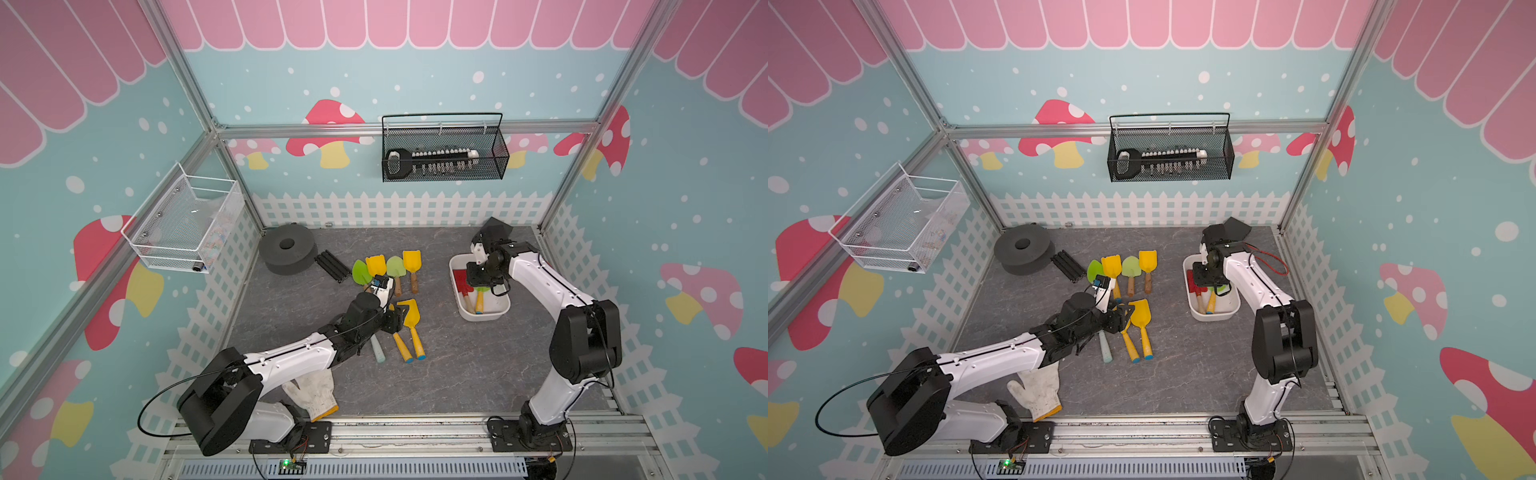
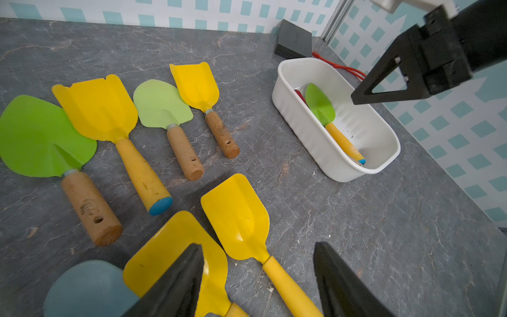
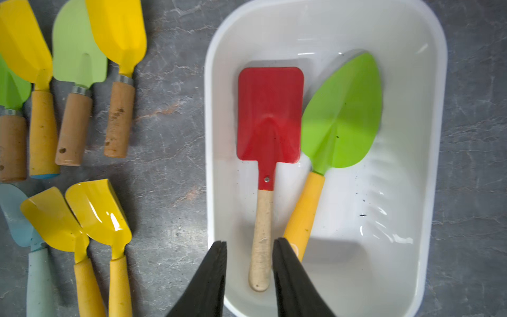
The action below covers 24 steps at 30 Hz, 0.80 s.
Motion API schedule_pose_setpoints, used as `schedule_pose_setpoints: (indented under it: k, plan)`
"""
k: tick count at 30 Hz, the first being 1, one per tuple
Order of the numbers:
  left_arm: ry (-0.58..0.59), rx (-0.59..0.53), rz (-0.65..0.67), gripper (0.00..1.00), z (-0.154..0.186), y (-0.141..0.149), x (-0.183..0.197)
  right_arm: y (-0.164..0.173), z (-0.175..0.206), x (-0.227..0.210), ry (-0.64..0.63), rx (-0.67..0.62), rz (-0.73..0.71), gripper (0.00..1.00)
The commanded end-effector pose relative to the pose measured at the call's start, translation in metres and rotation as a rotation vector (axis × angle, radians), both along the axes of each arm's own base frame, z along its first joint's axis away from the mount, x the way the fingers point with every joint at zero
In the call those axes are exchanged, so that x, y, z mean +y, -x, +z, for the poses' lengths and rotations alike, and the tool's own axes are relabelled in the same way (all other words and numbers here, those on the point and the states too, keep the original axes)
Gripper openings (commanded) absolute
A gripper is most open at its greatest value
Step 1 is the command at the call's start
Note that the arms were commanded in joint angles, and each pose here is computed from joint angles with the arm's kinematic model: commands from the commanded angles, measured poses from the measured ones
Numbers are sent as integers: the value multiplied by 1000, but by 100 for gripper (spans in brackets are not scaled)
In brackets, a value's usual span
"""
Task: Take the shovel out of the storage box
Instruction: Move the storage box to the center of the board, then pick up the shovel from the storage box.
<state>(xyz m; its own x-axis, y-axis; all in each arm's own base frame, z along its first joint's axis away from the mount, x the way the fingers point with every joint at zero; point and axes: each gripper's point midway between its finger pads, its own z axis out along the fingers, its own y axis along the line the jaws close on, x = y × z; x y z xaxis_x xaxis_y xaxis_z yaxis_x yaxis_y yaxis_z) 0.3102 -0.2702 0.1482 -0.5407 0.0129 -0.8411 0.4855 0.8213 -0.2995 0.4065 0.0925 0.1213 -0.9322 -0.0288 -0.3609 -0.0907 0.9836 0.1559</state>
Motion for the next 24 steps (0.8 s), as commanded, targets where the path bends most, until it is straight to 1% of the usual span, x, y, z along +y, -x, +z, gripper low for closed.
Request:
schedule_pose_setpoints:
  k: [1,4,6,10,14,18,24]
  plan:
    - [-1,-34,5,68,7,1,3,-11,-19,0,-58,14,63,33]
    - [-8,-39,4,68,6,0,3,-25,-30,-6,-87,10,74,34]
    - [-12,-42,2,68,6,0,3,-35,-46,-8,-104,21,84,34]
    - [-18,-47,-6,68,5,0,2,-54,-62,-16,-115,17,52,35]
    - [-29,-50,-2,68,4,0,4,-72,-68,-23,-121,-9,16,35]
    - [-41,-56,7,68,4,0,6,-84,-75,-27,-144,-5,-12,35]
    - [-39,-52,2,68,3,0,5,-95,-80,-24,-179,-39,4,35]
